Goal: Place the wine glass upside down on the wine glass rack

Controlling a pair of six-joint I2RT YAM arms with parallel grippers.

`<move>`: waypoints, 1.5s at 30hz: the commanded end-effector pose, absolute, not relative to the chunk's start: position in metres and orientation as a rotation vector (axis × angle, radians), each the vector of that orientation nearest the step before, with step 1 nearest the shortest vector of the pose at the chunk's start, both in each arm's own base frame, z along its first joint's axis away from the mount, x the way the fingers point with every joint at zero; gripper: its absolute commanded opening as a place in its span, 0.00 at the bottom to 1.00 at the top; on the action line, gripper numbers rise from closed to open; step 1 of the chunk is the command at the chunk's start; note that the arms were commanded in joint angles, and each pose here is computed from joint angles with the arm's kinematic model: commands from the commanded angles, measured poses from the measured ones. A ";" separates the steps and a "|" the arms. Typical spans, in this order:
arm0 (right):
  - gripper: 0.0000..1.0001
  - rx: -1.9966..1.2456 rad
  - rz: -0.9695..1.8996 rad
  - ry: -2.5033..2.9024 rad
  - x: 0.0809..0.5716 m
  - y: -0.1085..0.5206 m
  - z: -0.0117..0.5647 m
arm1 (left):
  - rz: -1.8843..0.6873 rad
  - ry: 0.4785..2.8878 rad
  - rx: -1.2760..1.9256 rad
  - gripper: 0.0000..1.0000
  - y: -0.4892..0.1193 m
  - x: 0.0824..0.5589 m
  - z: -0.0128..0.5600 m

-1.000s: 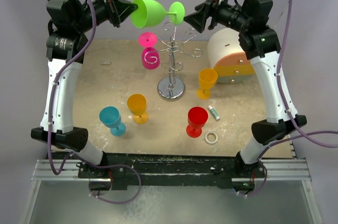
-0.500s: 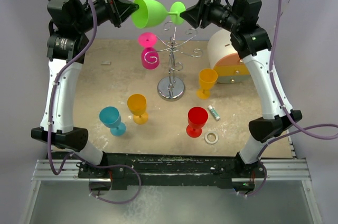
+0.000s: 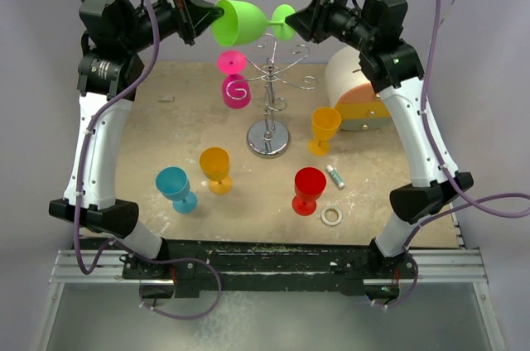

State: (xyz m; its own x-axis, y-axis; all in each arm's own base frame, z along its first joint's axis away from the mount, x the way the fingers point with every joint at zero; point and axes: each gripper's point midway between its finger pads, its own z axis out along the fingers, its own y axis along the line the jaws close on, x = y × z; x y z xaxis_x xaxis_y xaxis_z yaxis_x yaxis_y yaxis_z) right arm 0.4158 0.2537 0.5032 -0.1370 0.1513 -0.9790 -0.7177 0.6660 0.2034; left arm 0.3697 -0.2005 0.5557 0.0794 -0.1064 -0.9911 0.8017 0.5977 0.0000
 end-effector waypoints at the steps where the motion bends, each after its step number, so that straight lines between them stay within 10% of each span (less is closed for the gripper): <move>1: 0.28 -0.452 0.795 1.496 0.415 0.253 0.515 | -0.709 1.215 0.695 0.00 -0.202 0.361 0.584; 37: 0.16 -0.388 0.820 1.535 0.417 0.252 0.511 | -0.642 1.202 0.750 0.00 -0.208 0.361 0.578; 45: 0.00 -0.387 0.774 1.514 0.422 0.248 0.517 | -0.643 1.203 0.759 0.00 -0.208 0.359 0.576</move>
